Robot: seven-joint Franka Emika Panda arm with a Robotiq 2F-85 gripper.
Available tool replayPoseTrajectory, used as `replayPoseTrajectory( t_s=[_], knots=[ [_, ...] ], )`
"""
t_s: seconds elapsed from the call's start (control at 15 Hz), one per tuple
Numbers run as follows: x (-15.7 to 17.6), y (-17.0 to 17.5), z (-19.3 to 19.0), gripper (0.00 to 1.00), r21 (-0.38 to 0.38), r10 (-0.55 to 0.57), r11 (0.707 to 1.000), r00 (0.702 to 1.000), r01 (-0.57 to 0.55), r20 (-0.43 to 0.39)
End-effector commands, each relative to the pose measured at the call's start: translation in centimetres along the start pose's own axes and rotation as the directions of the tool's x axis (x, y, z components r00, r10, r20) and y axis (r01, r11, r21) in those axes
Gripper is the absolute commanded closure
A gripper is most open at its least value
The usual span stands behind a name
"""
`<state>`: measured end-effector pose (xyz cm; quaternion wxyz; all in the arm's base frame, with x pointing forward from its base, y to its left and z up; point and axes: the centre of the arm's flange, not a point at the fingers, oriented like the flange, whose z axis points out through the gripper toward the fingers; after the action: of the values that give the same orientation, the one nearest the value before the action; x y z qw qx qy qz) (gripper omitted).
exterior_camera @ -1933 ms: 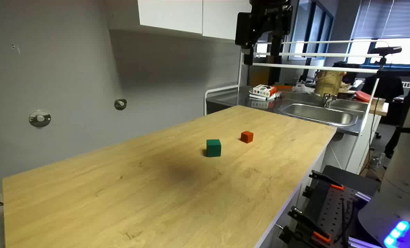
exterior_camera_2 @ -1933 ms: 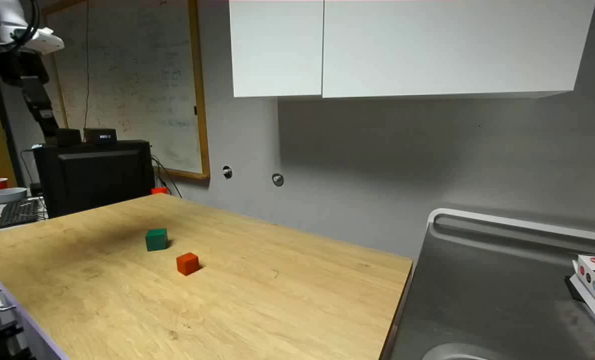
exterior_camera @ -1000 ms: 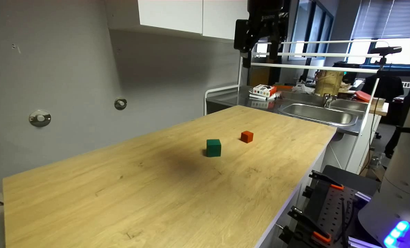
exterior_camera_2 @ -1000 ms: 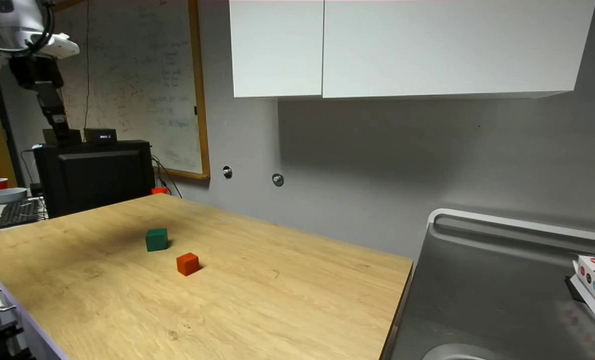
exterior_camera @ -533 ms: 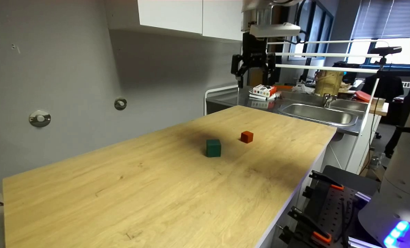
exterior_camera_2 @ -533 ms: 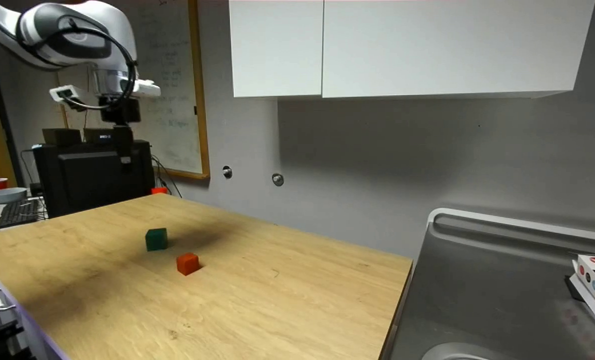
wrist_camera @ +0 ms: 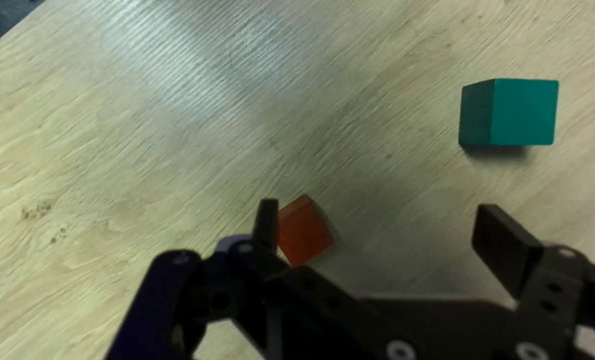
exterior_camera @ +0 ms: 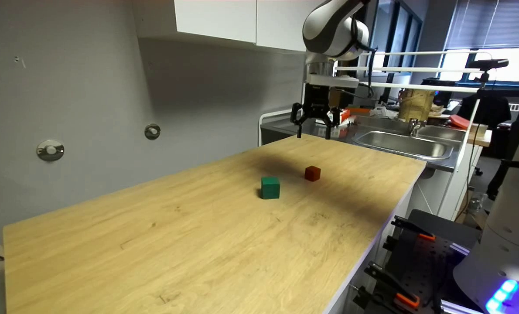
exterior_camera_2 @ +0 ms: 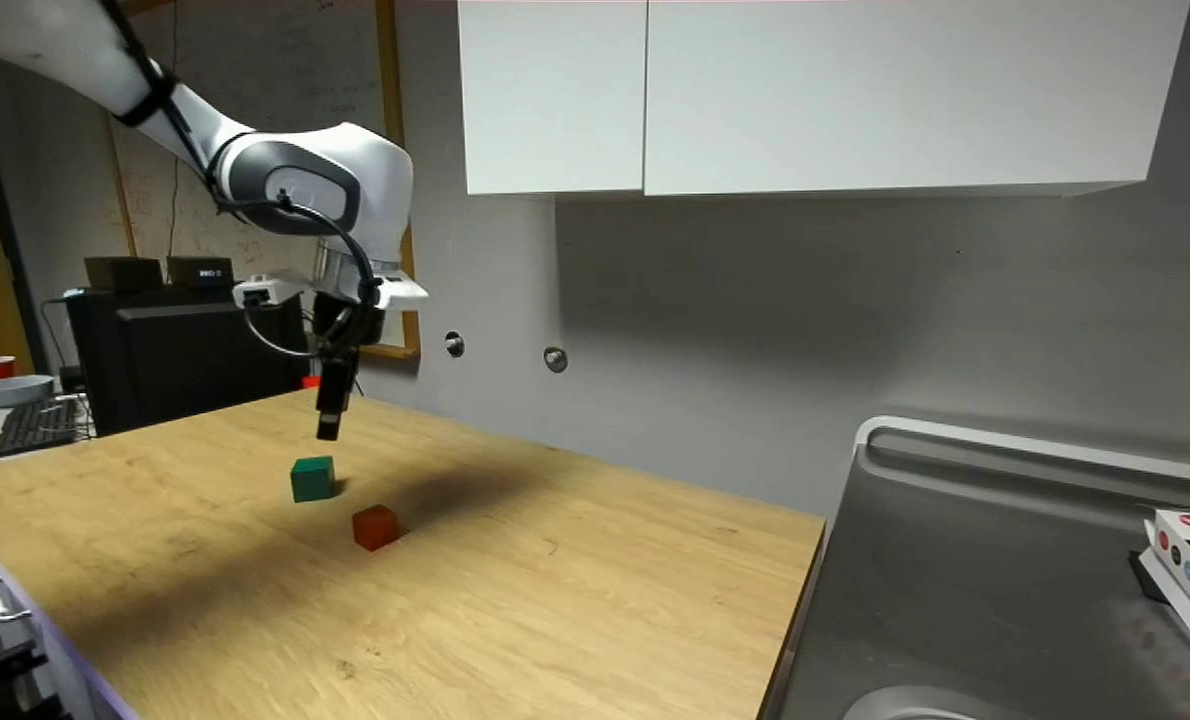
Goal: Place the orange block on top of the green block
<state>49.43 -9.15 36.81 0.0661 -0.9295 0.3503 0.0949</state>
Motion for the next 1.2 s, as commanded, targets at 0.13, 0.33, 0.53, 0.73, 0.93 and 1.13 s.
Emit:
replayPoseTrajectory(
  t_s=[0.13, 0.33, 0.53, 0.73, 0.93, 1.13],
  knots=[
    [5.0, 0.3, 3.9, 0.0, 0.011, 0.096, 0.995, 0.99, -0.098, 0.106],
    [6.4, 1.0, 6.9, 0.0, -0.01, 0.144, 0.99, 0.977, -0.144, 0.156],
    [7.3, 1.5, 9.4, 0.0, -0.033, 0.174, 0.985, 0.966, -0.171, 0.191],
    [8.0, 1.7, 10.9, 0.21, -0.051, 0.194, 0.981, 0.958, -0.188, 0.211],
    [9.1, 1.5, 11.8, 0.34, -0.07, 0.198, 0.98, 0.957, -0.188, 0.213],
    [10.2, 1.0, 12.2, 0.58, -0.086, 0.194, 0.98, 0.958, -0.18, 0.212]
  ],
)
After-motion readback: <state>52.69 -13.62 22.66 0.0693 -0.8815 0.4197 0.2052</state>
